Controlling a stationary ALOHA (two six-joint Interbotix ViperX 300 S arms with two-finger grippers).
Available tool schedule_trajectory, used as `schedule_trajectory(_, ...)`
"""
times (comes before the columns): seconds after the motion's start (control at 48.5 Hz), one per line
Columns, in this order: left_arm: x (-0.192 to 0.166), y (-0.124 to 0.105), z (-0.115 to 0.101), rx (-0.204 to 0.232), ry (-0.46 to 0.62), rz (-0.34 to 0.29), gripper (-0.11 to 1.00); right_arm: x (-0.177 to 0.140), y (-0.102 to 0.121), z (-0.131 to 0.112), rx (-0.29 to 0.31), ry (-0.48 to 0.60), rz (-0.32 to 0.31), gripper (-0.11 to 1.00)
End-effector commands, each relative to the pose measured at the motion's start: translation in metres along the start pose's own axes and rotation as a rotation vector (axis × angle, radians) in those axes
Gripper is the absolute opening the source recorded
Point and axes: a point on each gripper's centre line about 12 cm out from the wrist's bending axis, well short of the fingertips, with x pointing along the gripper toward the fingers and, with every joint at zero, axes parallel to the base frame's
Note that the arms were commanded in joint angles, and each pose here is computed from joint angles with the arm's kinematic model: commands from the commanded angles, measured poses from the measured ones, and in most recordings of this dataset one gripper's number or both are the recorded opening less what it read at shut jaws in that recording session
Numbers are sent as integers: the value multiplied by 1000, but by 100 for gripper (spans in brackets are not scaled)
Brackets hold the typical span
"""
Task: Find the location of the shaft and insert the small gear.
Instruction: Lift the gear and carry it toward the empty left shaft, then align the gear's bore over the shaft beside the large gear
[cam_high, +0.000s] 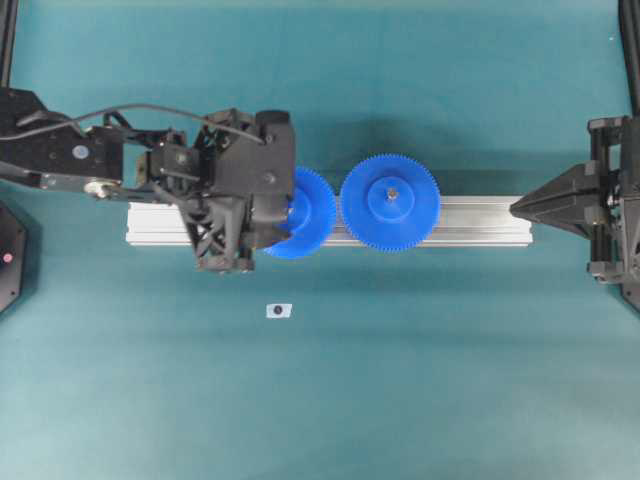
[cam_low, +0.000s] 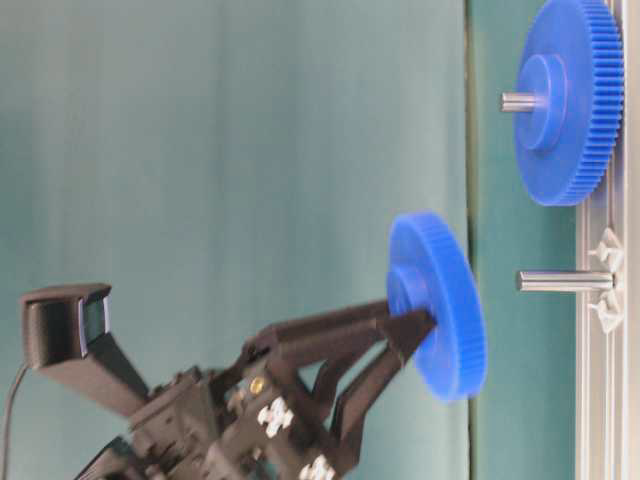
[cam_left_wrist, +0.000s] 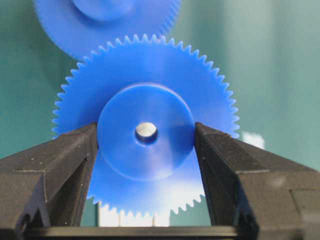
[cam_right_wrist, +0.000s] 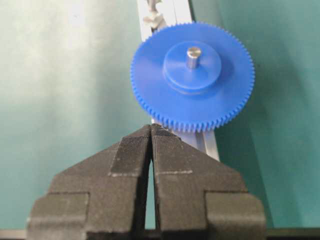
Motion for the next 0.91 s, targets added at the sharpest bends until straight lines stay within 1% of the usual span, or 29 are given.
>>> schedule_trajectory(0.0,0,4,12,2,-57,12,65,0,-1,5,15,-16,-5,5)
schedule_trajectory(0.289,30,1,-11,0,26,1,65,-1,-4,2,22,-17,-18,5)
schedule_trajectory(0.639,38,0,-18,3,62,-3,65,-2,-6,3,28,-23,-27,5)
schedule_trajectory(0.886,35,3,-15,-1,77,-1,65,-2,-7,3,30,-22,-31,5)
